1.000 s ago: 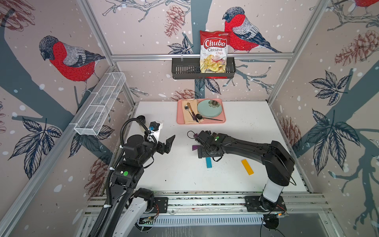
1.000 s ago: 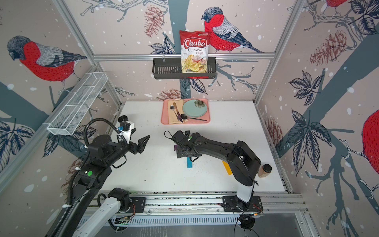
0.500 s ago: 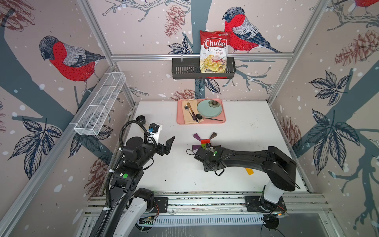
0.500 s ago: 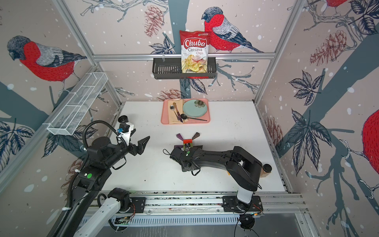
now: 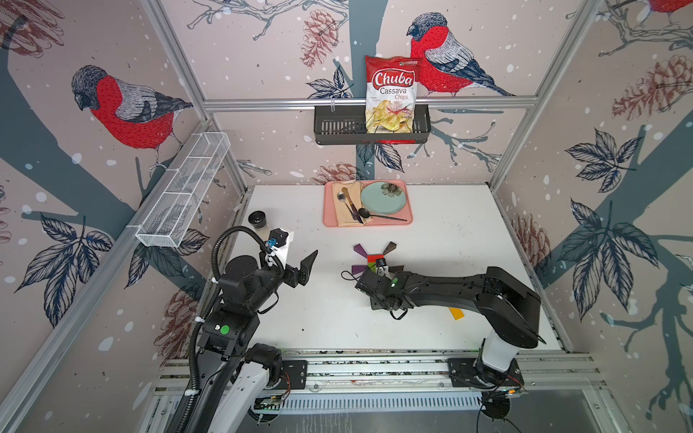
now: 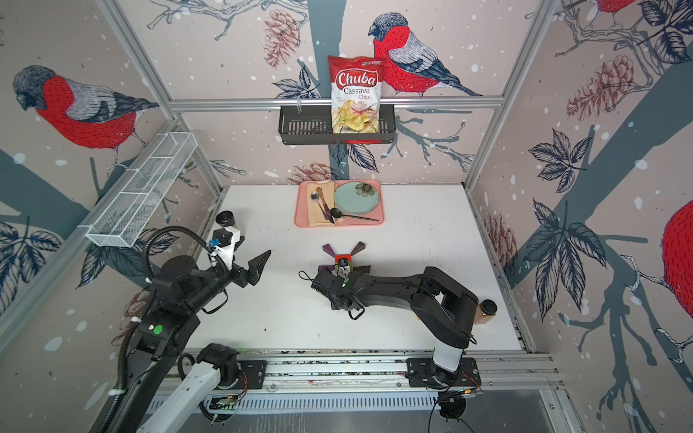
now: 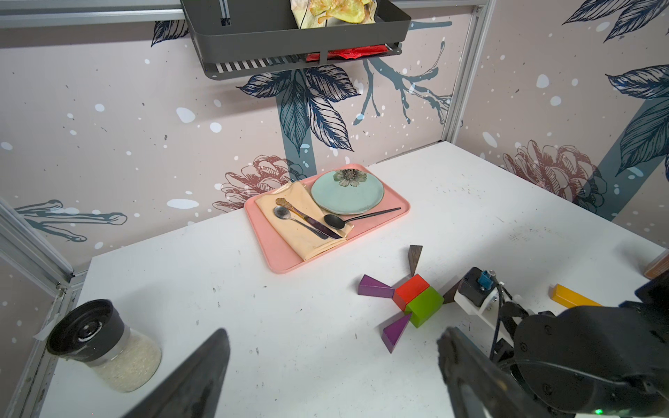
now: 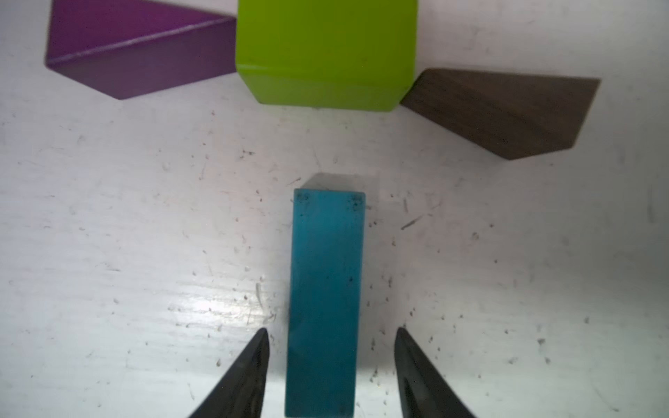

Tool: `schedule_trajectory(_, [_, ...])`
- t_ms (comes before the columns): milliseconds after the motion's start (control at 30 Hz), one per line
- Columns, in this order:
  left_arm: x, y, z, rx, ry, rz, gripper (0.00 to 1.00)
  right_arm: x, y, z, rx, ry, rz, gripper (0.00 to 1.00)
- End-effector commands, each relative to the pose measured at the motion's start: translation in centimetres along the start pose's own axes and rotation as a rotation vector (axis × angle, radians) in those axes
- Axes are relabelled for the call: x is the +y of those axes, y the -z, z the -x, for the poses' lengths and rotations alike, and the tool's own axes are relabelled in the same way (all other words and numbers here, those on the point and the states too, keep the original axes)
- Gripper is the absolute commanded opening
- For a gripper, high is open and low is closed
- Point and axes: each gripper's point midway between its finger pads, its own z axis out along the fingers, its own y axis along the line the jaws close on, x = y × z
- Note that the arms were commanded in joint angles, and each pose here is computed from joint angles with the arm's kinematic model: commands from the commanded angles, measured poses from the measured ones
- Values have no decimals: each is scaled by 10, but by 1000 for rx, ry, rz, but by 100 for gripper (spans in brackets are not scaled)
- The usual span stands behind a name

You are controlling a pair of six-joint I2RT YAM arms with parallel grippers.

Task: Assemble a small pinwheel with building blocks
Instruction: Assemble the building block at the center of the board.

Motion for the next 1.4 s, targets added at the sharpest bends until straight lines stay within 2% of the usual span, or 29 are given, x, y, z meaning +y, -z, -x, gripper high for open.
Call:
schedule_trajectory(0, [1,1,0,-4,-2,8,89,6,-6,-5,24,15,32,52])
schedule_trajectory(233, [2,0,1,-6,2,12,89,7,-12,-8,56,21,47,36])
schedule_trajectory(1167, [5,0,2,4,-1,25,89,2,-24,15,38,12,26,34])
schedule_trajectory(1367, [3,0,1,2,4,17,89,3,-20,16,21,26,17,62])
